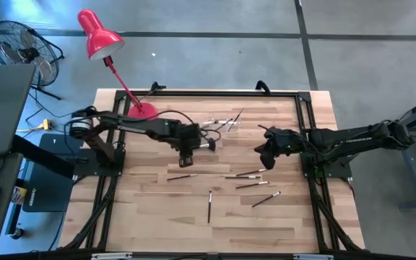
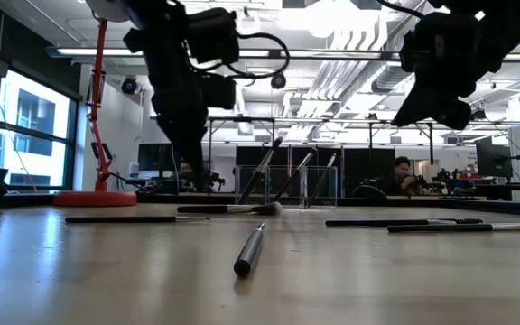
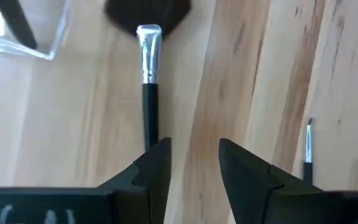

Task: Put items in baskets/containers
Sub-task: Put the highlighter brush into the transparent organizer

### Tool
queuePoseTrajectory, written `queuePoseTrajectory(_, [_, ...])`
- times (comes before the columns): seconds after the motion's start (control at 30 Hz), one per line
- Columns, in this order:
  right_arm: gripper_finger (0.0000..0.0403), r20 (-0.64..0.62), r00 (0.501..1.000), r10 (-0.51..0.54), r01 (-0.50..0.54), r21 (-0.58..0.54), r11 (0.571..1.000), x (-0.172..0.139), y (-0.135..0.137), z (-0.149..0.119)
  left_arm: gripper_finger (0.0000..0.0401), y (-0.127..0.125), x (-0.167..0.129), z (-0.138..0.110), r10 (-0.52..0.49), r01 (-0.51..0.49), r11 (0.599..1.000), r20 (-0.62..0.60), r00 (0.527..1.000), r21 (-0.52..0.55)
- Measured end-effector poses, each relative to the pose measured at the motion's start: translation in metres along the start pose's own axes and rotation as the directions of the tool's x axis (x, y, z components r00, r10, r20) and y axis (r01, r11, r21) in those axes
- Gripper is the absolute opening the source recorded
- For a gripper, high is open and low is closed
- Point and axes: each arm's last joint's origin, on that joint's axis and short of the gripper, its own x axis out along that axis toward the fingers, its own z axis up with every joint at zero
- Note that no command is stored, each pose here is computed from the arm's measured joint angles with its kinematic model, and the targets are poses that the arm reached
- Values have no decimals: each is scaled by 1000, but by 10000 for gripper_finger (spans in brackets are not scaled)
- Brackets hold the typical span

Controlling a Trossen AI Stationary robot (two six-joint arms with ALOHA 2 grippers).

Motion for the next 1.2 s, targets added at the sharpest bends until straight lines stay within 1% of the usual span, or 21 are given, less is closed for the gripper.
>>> queuePoseTrajectory(0.17, [1,53,999,-6,6,7,1000,0,1,4,131,9,3,1,23,-23,1000,35,999,3])
queuePoseTrajectory(0.23, [3,67,998,-18,17,11,1000,0,1,4,131,13,11,6,25,-26,1000,60,998,7])
queuePoseTrajectory(0.3, [4,80,997,-24,23,12,1000,0,1,5,131,18,18,3,29,-29,1000,34,999,3])
queuePoseTrajectory(0.4, [2,87,996,-34,33,20,999,0,1,5,131,26,26,7,21,-21,1000,50,999,-2])
queuePoseTrajectory(0.47, [1,90,995,-33,31,23,999,0,1,5,131,30,31,3,24,-24,1000,16,1000,-12])
queuePoseTrajectory(0.5, [2,91,995,-33,30,31,999,0,1,5,131,32,33,4,22,-22,1000,21,1000,-15])
queuePoseTrajectory(0.7, [2,91,995,-34,30,40,999,0,1,5,131,32,37,5,3,-4,999,26,1000,36])
queuePoseTrajectory(0.8, [1,92,995,-36,32,40,999,0,1,5,131,32,37,5,-17,16,999,29,999,41])
queuePoseTrajectory(1.2, [4,98,994,-44,41,37,998,0,1,6,131,32,37,7,-28,26,999,48,998,43])
